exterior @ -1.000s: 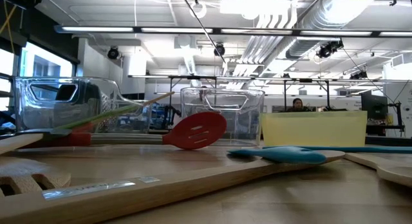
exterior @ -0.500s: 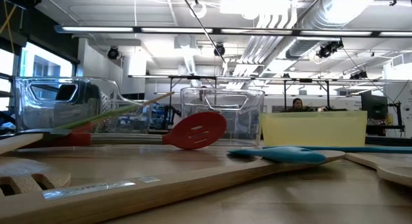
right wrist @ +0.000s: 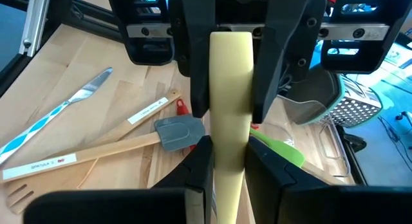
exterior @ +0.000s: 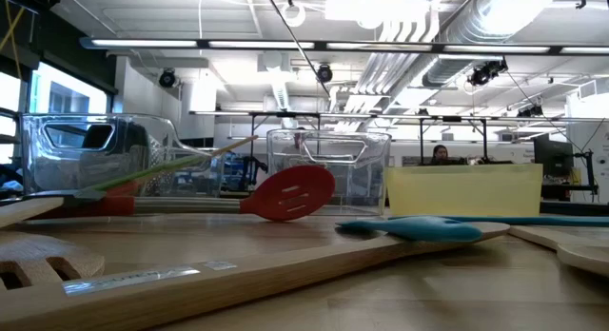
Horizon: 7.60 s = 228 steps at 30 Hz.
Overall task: Pick & Place Kitchen Items
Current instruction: Put the yellow knife into the right transparent bin
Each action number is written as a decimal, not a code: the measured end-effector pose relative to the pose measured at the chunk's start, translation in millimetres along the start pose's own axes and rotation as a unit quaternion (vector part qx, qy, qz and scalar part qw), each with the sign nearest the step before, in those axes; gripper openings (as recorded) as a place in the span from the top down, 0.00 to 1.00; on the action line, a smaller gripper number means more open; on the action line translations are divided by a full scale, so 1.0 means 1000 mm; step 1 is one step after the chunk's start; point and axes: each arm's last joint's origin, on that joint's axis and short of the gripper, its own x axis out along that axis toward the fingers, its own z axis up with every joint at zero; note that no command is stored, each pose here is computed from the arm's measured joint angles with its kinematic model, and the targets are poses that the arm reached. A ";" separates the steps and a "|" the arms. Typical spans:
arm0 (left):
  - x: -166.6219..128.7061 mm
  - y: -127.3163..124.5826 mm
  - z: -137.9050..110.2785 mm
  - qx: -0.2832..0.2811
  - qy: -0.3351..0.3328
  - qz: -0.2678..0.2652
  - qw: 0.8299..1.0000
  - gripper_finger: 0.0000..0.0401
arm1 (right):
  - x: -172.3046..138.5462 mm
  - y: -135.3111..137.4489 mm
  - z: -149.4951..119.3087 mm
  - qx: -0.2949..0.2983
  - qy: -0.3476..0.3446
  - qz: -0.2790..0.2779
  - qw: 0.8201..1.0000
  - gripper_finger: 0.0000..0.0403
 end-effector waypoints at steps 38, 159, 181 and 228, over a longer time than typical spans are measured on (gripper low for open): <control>0.002 0.002 -0.001 -0.025 0.033 0.031 0.999 0.80 | -0.041 0.045 -0.014 -0.029 0.042 -0.163 0.985 0.33; 0.084 0.186 -0.158 -0.457 0.207 0.208 0.839 0.80 | -0.082 0.077 -0.083 0.037 0.162 -0.182 0.969 0.33; 0.082 0.184 -0.162 -0.452 0.229 0.217 0.834 0.77 | -0.083 0.076 -0.083 0.034 0.162 -0.184 0.969 0.33; 0.081 0.181 -0.164 -0.443 0.243 0.198 0.840 0.61 | -0.082 0.076 -0.083 0.035 0.163 -0.184 0.969 0.33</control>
